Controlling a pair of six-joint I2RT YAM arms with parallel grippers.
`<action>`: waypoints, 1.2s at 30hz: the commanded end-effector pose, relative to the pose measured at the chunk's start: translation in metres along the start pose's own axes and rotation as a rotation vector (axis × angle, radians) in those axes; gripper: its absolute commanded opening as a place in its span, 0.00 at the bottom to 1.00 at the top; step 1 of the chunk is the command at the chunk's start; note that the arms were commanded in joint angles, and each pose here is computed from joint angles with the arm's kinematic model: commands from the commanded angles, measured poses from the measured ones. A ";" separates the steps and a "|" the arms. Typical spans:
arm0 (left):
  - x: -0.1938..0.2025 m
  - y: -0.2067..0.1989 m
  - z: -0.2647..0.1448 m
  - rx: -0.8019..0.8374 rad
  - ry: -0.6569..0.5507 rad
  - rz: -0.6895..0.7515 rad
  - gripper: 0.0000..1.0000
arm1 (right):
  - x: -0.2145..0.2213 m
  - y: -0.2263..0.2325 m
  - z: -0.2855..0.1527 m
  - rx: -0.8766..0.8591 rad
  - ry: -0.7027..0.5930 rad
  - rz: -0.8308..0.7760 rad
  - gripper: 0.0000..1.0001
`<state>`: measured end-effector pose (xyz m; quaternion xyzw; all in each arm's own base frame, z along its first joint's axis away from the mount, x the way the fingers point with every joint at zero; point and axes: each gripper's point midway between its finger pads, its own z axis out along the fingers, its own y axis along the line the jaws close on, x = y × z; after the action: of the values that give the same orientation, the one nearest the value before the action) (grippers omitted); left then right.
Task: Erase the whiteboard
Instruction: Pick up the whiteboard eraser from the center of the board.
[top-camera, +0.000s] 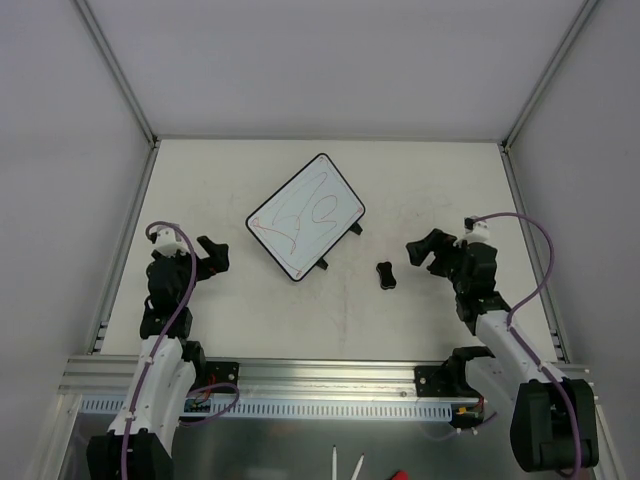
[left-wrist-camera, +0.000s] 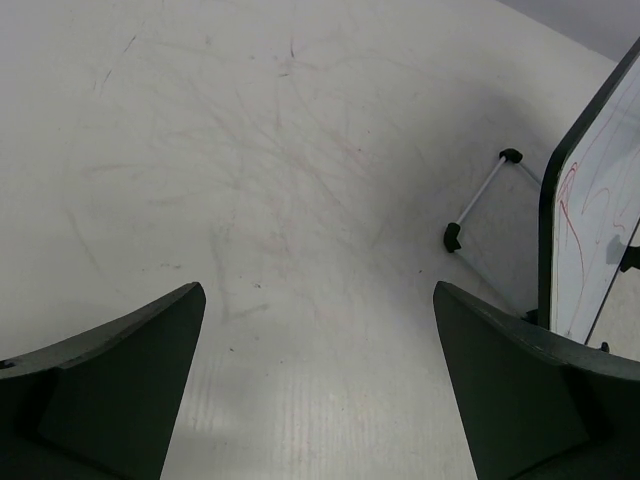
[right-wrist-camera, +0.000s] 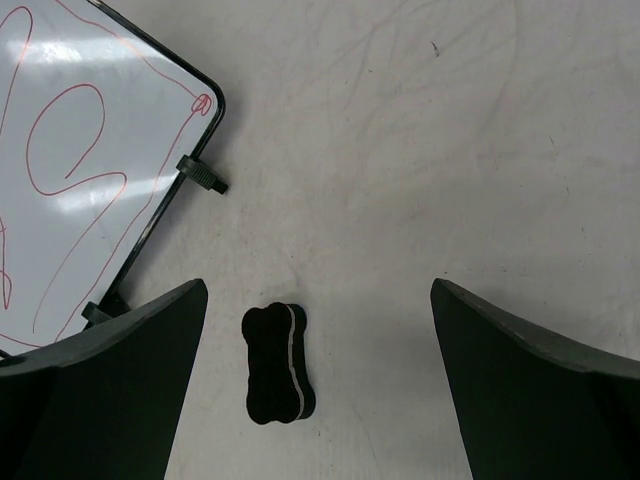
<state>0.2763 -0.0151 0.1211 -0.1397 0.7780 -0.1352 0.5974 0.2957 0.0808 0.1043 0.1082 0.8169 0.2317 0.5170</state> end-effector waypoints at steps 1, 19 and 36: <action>-0.005 -0.006 0.001 0.019 -0.006 -0.001 0.99 | -0.022 0.020 0.004 -0.053 -0.034 0.017 0.99; -0.012 -0.036 -0.004 0.169 0.013 0.014 0.99 | 0.011 0.056 0.023 -0.083 0.237 -0.060 0.99; 0.009 -0.023 -0.013 0.105 0.085 -0.011 0.99 | 0.050 0.052 0.024 0.222 0.466 -0.452 0.99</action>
<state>0.2653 -0.0405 0.1258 -0.1017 0.7973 -0.1897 0.5639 0.2922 0.1687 0.0728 -0.0689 0.9339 0.0973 0.3372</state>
